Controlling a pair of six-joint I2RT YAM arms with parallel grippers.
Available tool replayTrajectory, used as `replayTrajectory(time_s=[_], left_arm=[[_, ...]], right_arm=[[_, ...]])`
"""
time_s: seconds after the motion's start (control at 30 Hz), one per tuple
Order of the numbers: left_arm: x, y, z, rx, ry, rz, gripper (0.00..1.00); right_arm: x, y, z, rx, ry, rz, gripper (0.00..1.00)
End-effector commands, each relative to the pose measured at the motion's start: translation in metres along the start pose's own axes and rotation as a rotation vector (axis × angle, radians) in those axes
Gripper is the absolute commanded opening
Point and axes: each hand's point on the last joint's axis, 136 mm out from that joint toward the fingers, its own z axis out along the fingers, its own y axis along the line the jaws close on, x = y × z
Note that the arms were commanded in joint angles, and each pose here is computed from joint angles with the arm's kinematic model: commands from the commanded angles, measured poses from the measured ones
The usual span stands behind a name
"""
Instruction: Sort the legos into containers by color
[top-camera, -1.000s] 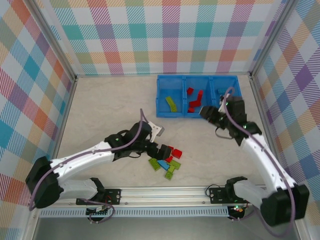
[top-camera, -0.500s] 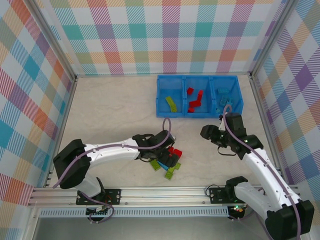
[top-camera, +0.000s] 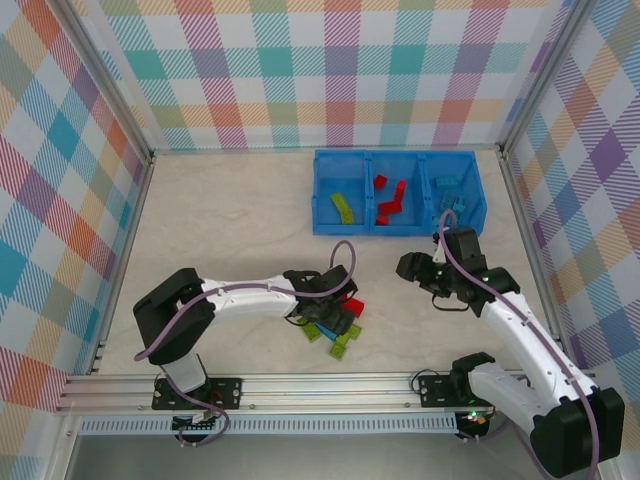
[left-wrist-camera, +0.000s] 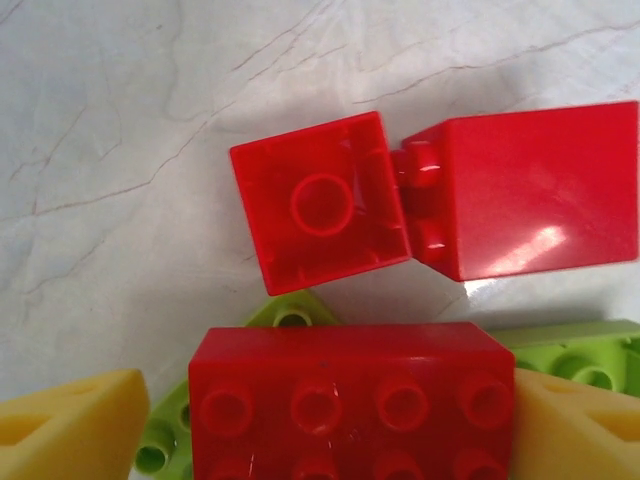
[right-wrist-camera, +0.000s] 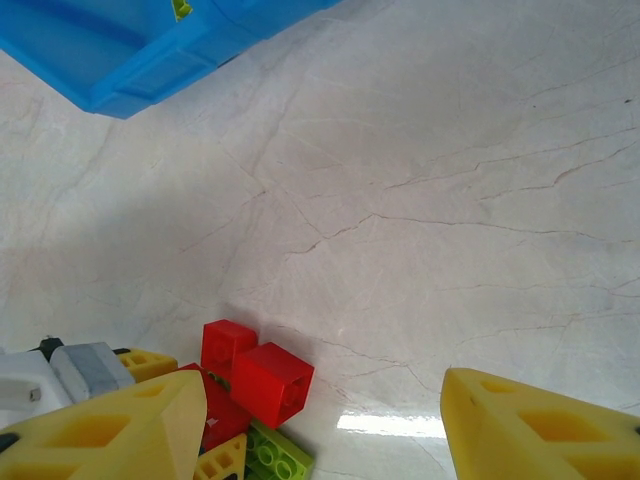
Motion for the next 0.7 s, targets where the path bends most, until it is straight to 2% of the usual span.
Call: replayTrajectory(time_s=[0.0,0.2,0.43,0.53,0.67], left_arm=[[-0.011,-0.003,0.000,-0.010,-0.032,-0.010,0.80],[-0.021,-0.006,-0.015,0.020,-0.091,-0.034,0.63],[-0.052,-0.012,-0.067,0.079,-0.245,-0.031,0.61],[-0.082,-0.009,-0.087,0.060,-0.334,0.004,0.61],[-0.143,-0.006,-0.093,0.072,-0.467,0.036,0.61]], right_arm=[[0.003,0.003,-0.002,-0.025,-0.005,-0.014,0.65],[0.007,0.008,-0.003,-0.044,0.014,-0.007,0.66],[0.021,0.036,-0.008,-0.142,0.060,-0.057,0.68],[0.027,0.049,-0.010,-0.199,0.056,-0.103,0.68],[0.033,0.053,-0.012,-0.207,0.049,-0.129,0.69]])
